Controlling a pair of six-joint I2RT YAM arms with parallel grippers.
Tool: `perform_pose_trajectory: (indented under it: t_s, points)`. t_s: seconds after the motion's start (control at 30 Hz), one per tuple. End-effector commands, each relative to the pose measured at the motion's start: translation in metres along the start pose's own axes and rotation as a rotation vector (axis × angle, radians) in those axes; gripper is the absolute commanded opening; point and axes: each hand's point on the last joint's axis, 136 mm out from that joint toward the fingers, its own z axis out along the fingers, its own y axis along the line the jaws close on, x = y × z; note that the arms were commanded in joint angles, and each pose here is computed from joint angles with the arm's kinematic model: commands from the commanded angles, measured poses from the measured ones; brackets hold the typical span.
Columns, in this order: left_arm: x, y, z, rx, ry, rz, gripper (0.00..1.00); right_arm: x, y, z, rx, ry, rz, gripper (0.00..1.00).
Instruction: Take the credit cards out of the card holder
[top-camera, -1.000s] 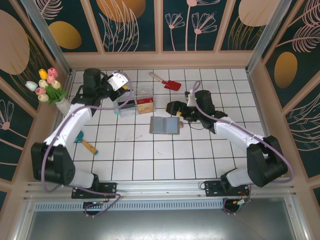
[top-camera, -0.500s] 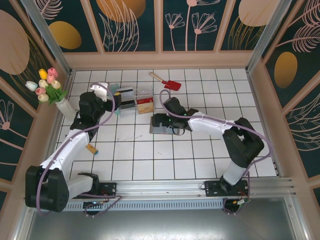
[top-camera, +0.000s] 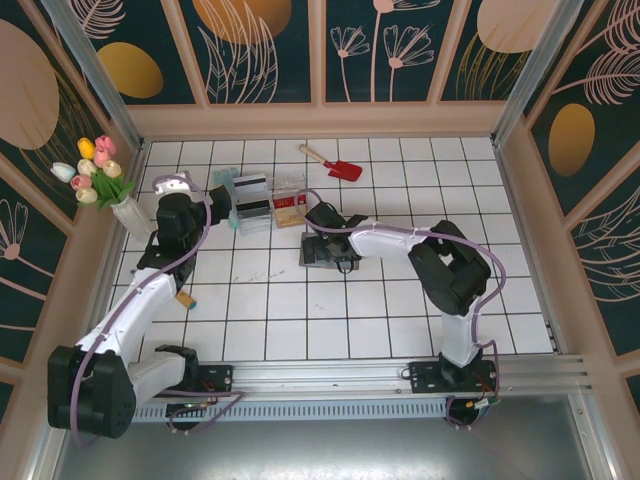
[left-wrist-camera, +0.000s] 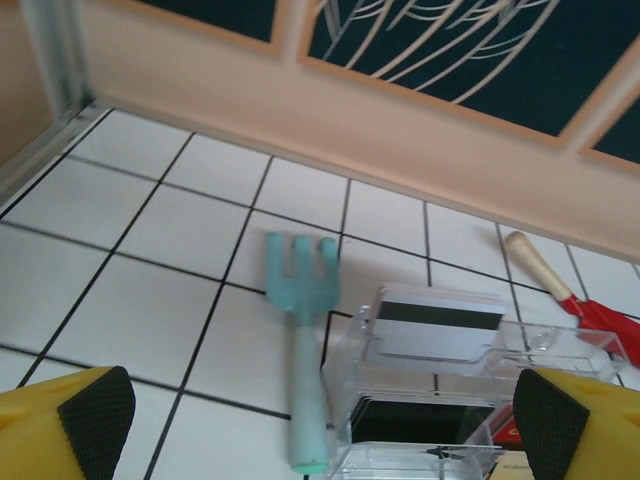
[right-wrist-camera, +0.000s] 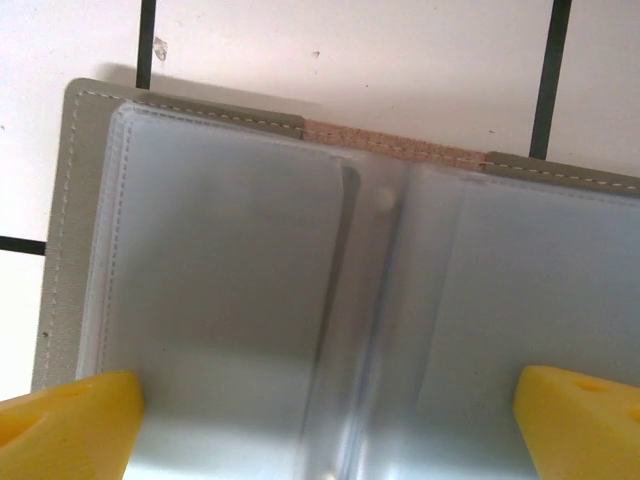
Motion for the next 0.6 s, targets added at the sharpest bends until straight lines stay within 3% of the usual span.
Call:
perform_pose_trajectory:
  t_s: [0.0, 0.17, 0.27, 0.4, 0.57]
  points:
    - [-0.016, 0.005, -0.005, -0.059, 0.015, -0.071, 0.99, 0.016, -0.014, 0.010, 0.072, 0.058, -0.018, 0.96]
    - [-0.012, 0.003, 0.000, -0.074, 0.072, -0.077, 0.99, 0.030, -0.025, 0.019, 0.108, 0.098, -0.024, 0.91]
    - [0.000, -0.008, 0.004, -0.016, 0.143, -0.085, 0.99, 0.041, -0.037, 0.021, 0.130, 0.121, -0.021, 0.87]
    - [0.015, -0.003, 0.010, -0.048, 0.186, -0.132, 0.99, 0.051, -0.061, 0.024, 0.225, 0.136, -0.020, 0.85]
    - [0.033, -0.004, 0.013, -0.034, 0.246, -0.168, 0.99, 0.057, -0.065, 0.025, 0.215, 0.144, -0.009, 0.77]
